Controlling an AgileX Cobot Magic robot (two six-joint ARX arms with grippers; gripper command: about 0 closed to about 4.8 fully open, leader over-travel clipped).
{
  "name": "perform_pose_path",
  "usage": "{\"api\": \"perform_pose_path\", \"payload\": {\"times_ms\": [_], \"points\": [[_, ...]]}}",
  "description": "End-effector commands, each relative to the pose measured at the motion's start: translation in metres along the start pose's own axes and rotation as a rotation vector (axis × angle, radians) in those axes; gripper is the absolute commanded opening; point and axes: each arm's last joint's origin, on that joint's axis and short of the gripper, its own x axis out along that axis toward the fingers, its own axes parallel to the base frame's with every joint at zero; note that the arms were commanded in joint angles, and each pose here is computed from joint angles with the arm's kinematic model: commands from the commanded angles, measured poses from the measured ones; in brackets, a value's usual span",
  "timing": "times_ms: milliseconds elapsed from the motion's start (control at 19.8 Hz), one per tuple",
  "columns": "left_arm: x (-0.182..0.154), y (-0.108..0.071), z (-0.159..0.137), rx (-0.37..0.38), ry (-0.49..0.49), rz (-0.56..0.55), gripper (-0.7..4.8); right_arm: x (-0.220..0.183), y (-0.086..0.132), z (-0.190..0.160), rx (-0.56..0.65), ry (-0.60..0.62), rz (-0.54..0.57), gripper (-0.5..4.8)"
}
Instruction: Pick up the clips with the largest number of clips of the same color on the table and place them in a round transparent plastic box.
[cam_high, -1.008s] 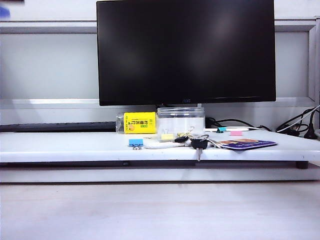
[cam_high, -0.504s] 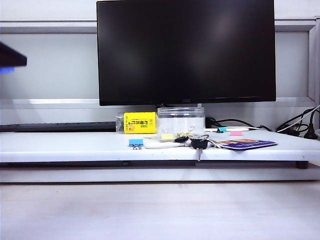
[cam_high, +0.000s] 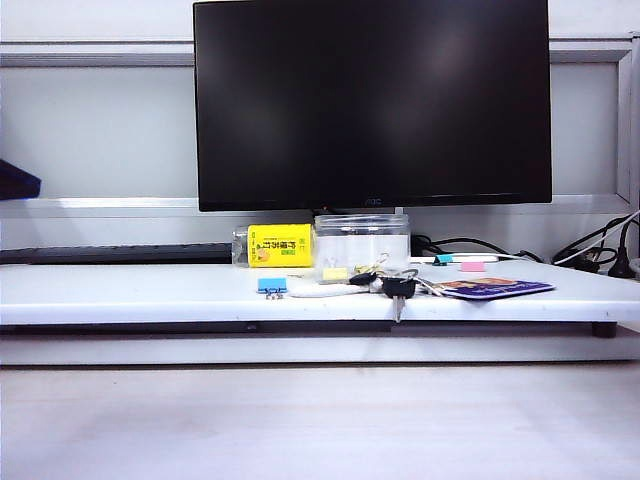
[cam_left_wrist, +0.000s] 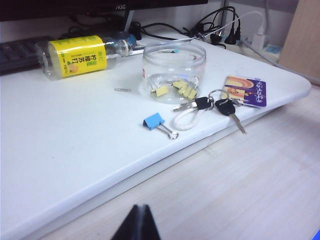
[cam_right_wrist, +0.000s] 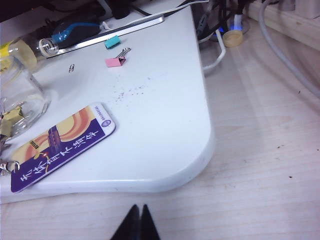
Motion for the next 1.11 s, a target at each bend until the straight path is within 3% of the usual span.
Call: {"api": "perform_pose_path", "payload": {"times_ms": [50,202,302,554,655,1108], "points": [[0.000,0.000,-0.002,0.033,0.011,0.000,-0.06,0.000,-0.001,0.000,-0.005,-0.001,-0.027,-0.02],[-0.001,0.000,-0.012,0.026,0.113,-0.001,-0.06,0.000,-0.001,-0.001,-0.011,0.003,-0.028,-0.02],[-0.001,0.000,-0.017,0.017,0.169,-0.002,-0.06,0.000,-0.002,-0.001,-0.096,0.002,-0.043,-0.02],[-0.002,0.000,-0.021,0.005,0.211,-0.002,-0.05,0.000,-0.002,-0.001,-0.156,0.003,-0.057,-0.01],[-0.003,0.000,-0.025,-0.045,0.251,-0.004,-0.05,0.000,-0.002,-0.001,-0.155,0.004,-0.052,-0.01],[-0.003,0.000,-0.025,-0.045,0.250,-0.003,-0.05,0.000,-0.001,0.000,-0.156,-0.003,-0.033,-0.01]]}}
